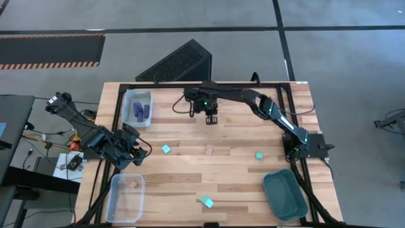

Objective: Sort & place blocks by color
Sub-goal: Put the top brown block into the transparent bin

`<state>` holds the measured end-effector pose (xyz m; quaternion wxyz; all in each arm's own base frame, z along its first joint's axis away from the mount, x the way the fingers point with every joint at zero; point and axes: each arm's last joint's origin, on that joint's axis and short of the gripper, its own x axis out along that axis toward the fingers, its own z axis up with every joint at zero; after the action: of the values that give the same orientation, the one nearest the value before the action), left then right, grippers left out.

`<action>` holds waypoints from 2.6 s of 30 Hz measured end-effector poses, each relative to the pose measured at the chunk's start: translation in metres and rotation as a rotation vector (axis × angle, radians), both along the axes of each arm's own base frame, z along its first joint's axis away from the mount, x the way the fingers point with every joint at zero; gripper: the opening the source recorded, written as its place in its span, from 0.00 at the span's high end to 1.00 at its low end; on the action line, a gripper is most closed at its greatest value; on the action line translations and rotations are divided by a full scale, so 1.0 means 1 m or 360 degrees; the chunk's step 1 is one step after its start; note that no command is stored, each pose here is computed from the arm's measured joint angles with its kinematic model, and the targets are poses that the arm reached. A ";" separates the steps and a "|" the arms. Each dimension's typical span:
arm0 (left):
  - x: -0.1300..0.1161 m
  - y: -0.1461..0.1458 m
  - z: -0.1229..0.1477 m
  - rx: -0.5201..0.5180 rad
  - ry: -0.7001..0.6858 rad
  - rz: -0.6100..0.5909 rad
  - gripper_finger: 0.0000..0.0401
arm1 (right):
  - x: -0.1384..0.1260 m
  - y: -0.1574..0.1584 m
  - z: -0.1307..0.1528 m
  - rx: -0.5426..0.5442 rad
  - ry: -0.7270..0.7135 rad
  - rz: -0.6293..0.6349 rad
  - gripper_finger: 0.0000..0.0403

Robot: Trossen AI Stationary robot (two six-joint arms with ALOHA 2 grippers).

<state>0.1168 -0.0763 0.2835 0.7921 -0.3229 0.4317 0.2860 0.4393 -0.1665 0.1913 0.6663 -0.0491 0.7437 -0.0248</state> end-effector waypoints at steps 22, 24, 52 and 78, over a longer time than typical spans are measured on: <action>0.008 -0.008 -0.005 -0.0023 -0.0041 0.0156 0.29 | -0.005 -0.030 -0.011 0.0170 -0.0180 -0.0110 0.99; 0.009 -0.009 -0.006 -0.0025 -0.0022 0.0153 0.29 | -0.005 -0.033 -0.011 0.0165 -0.0196 -0.0121 1.00; 0.013 -0.010 -0.006 -0.0016 -0.0093 0.0203 0.29 | -0.015 0.004 -0.009 0.0386 -0.0015 -0.0227 1.00; 0.013 -0.010 -0.006 0.0013 -0.0110 0.0183 0.29 | -0.110 0.053 0.013 0.0385 -0.0089 0.0240 0.58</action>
<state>0.1298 -0.0865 0.2778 0.7901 -0.3536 0.3837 0.3215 0.3298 -0.1133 0.2040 0.6879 -0.0235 0.7165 0.1137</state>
